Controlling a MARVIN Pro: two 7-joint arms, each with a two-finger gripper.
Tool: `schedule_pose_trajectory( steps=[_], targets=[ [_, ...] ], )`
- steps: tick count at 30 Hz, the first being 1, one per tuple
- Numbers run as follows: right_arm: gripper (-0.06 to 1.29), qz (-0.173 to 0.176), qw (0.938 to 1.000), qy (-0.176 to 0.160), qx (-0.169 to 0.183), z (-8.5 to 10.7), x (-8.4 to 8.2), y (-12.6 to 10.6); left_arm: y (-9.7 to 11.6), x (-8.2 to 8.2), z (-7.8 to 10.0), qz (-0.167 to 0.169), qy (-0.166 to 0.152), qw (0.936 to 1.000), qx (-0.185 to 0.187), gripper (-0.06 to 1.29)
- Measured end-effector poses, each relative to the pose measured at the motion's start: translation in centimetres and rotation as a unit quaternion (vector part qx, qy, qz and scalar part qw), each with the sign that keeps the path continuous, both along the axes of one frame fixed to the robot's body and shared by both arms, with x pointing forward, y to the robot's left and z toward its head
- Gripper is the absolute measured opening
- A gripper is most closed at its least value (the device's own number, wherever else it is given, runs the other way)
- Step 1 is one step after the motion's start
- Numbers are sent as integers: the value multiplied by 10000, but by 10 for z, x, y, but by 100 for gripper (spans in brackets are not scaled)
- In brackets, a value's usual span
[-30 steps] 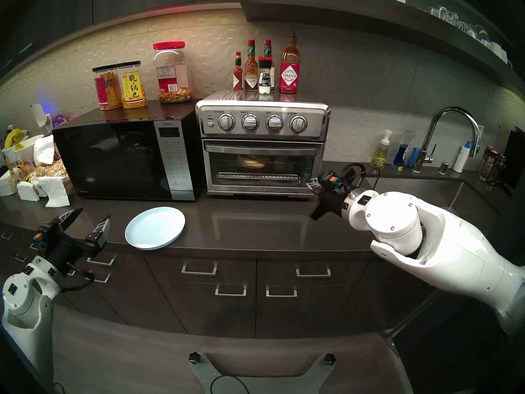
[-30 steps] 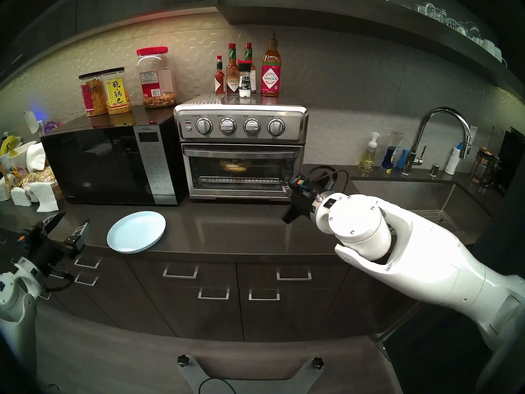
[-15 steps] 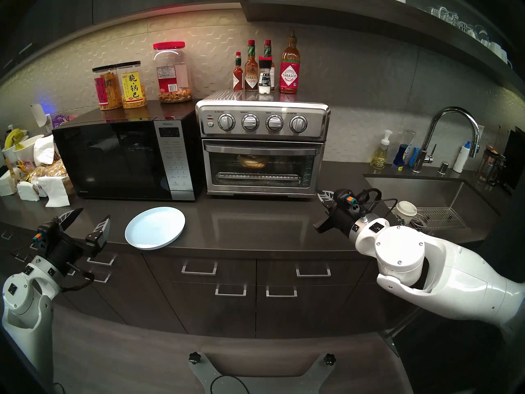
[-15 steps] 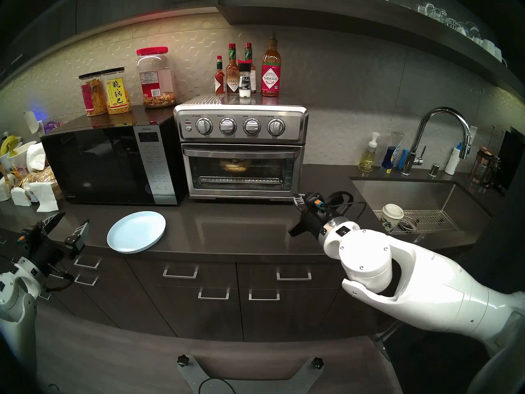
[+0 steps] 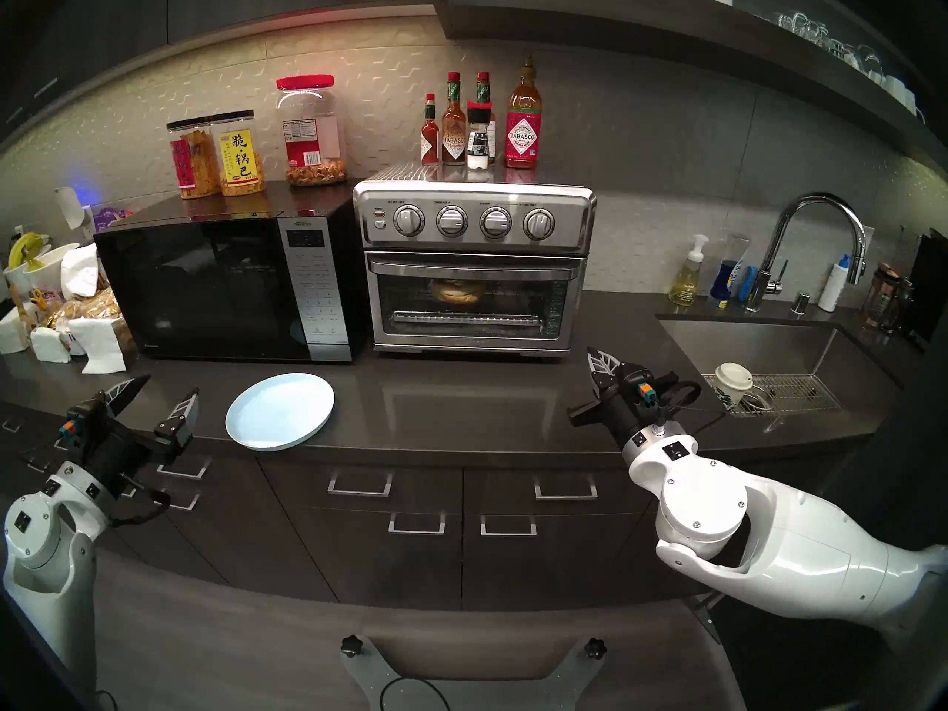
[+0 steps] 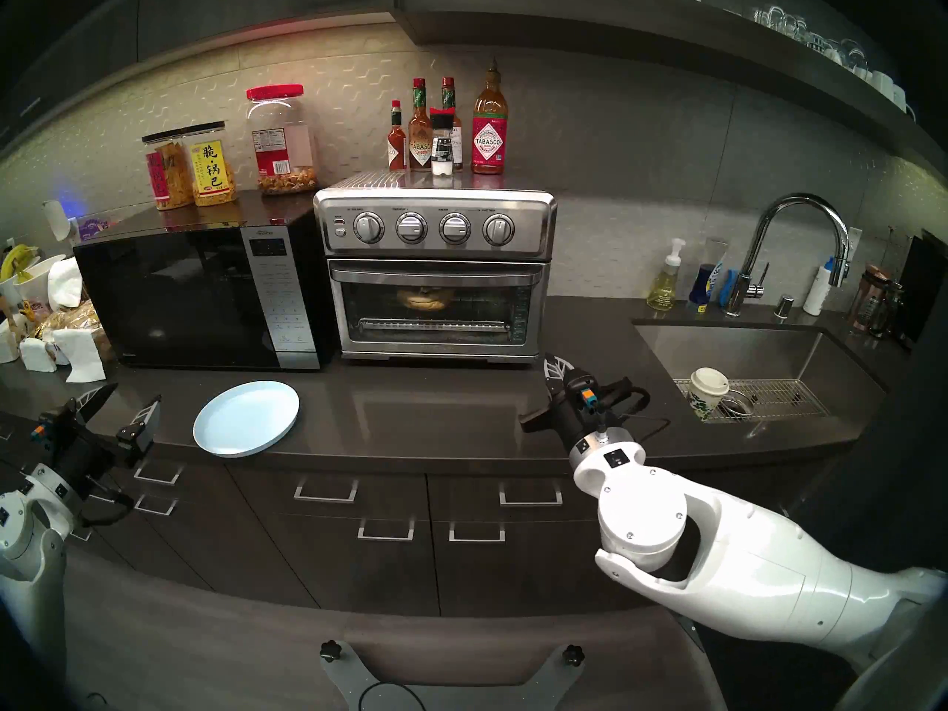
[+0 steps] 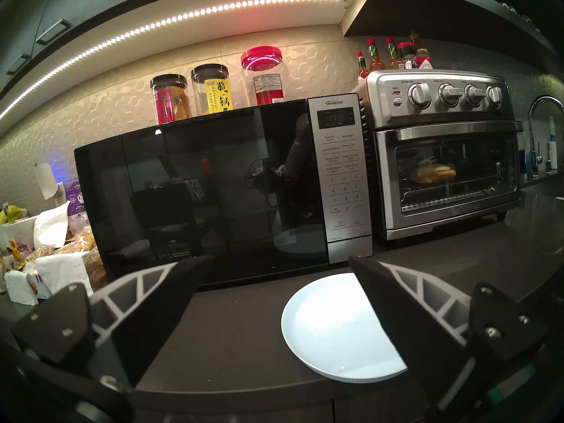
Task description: Open the oven and place the bagel inside on the rack
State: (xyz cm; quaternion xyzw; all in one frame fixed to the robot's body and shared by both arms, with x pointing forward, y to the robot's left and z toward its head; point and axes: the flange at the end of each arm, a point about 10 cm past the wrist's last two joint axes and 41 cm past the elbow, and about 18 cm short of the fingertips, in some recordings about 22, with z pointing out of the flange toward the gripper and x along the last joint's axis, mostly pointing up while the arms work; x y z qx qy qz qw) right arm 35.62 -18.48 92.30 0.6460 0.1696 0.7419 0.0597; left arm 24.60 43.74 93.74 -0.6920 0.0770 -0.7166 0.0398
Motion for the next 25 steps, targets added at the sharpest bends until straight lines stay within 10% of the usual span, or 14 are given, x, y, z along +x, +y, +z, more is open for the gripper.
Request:
schedule_pose_trajectory(
  steps=[25],
  targets=[
    [-3, 128, 9968, -664, 428, -25, -1, 0, 0, 0, 0, 4, 2, 10000, 2, 127]
  ],
)
